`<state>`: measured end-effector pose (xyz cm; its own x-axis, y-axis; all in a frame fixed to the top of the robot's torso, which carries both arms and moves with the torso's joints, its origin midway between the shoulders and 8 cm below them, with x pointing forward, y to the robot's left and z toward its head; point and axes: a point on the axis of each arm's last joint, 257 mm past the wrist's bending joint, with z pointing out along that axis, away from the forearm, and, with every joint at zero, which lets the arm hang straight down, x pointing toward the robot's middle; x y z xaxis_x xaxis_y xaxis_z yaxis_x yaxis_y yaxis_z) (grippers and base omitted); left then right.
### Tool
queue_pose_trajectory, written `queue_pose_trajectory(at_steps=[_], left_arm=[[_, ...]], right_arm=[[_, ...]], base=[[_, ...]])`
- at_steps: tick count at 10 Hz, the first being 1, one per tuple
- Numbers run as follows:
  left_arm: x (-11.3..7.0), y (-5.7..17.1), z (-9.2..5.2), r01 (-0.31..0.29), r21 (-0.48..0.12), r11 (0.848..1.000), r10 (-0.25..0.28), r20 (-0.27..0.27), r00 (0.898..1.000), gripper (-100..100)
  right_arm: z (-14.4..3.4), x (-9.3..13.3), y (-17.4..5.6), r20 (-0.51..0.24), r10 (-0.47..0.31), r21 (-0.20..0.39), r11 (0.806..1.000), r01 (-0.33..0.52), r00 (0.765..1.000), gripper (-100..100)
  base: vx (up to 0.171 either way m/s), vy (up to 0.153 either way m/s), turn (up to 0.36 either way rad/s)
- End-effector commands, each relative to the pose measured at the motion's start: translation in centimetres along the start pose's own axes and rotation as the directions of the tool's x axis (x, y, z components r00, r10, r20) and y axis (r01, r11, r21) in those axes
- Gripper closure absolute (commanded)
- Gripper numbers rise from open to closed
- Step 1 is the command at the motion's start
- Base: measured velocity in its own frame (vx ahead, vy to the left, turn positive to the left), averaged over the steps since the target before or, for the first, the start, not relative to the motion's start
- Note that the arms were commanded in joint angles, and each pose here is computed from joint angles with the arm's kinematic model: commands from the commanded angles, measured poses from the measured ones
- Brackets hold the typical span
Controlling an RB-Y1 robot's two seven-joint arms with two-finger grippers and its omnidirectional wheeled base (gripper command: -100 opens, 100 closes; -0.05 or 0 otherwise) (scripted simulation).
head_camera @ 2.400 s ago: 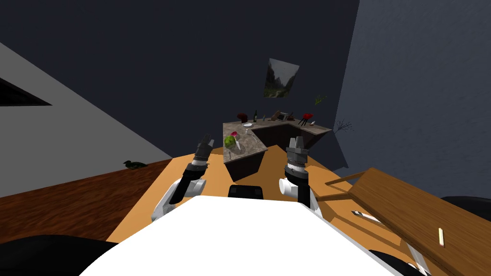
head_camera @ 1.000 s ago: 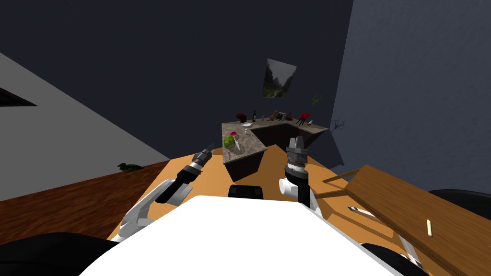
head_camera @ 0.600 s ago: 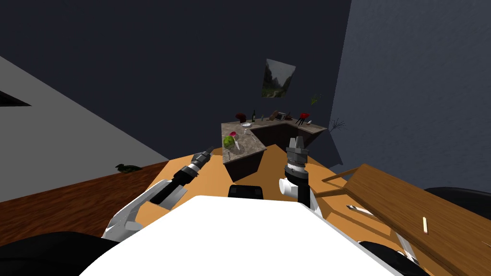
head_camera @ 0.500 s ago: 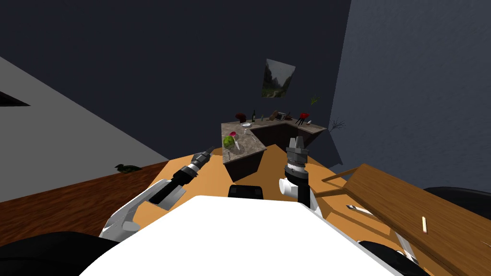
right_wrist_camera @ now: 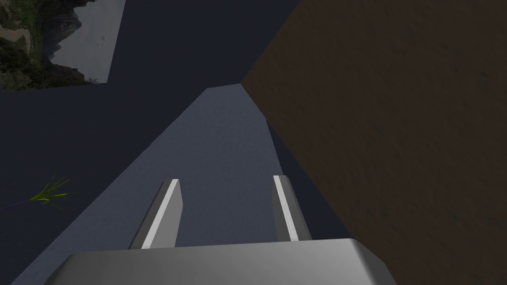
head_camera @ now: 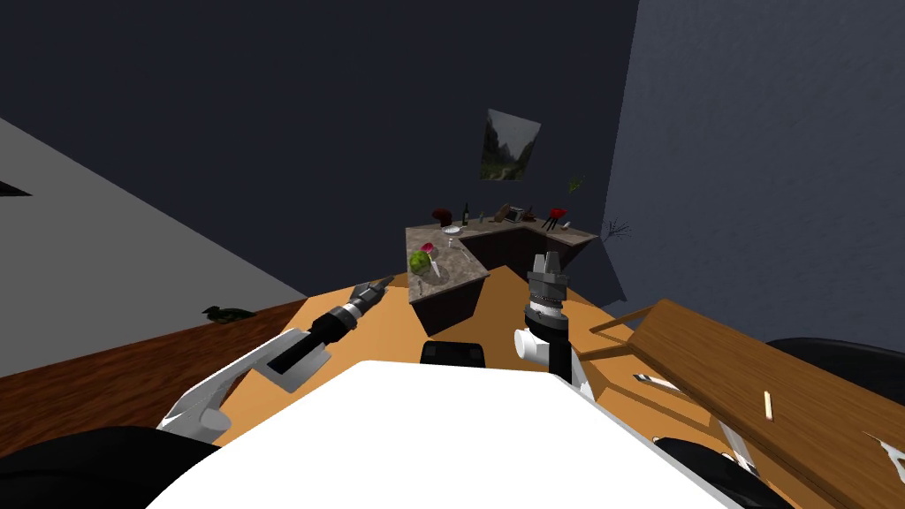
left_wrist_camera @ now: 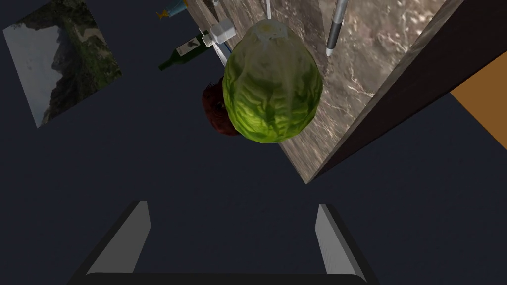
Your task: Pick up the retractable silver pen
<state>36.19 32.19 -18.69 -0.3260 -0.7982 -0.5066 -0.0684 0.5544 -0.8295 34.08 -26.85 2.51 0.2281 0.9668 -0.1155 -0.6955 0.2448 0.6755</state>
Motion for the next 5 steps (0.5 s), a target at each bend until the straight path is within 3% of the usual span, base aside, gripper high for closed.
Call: queue_pose_trajectory(at_steps=[1, 4, 5], left_arm=[[0.0, 0.9, -0.1, -0.015, -0.031, 0.999, 0.014, -0.017, 1.000, -100], [-0.2, 3.9, -0.9, -0.035, -0.136, 0.990, 0.028, -0.054, 0.998, -100], [-0.2, 3.9, -0.9, -0.047, -0.137, 0.989, 0.039, -0.062, 0.997, -100]], right_arm=[[0.0, 0.0, 0.0, 0.000, 0.000, 0.000, 1.000, 0.000, 1.000, 0], [0.0, 0.0, 0.0, 0.000, 0.000, 0.000, 1.000, 0.000, 1.000, 0], [0.0, 0.0, 0.0, 0.000, 0.000, 0.000, 1.000, 0.000, 1.000, 0]], base=[[0.005, -0.014, -0.016], [0.013, -0.023, -0.046], [0.014, -0.024, -0.027]])
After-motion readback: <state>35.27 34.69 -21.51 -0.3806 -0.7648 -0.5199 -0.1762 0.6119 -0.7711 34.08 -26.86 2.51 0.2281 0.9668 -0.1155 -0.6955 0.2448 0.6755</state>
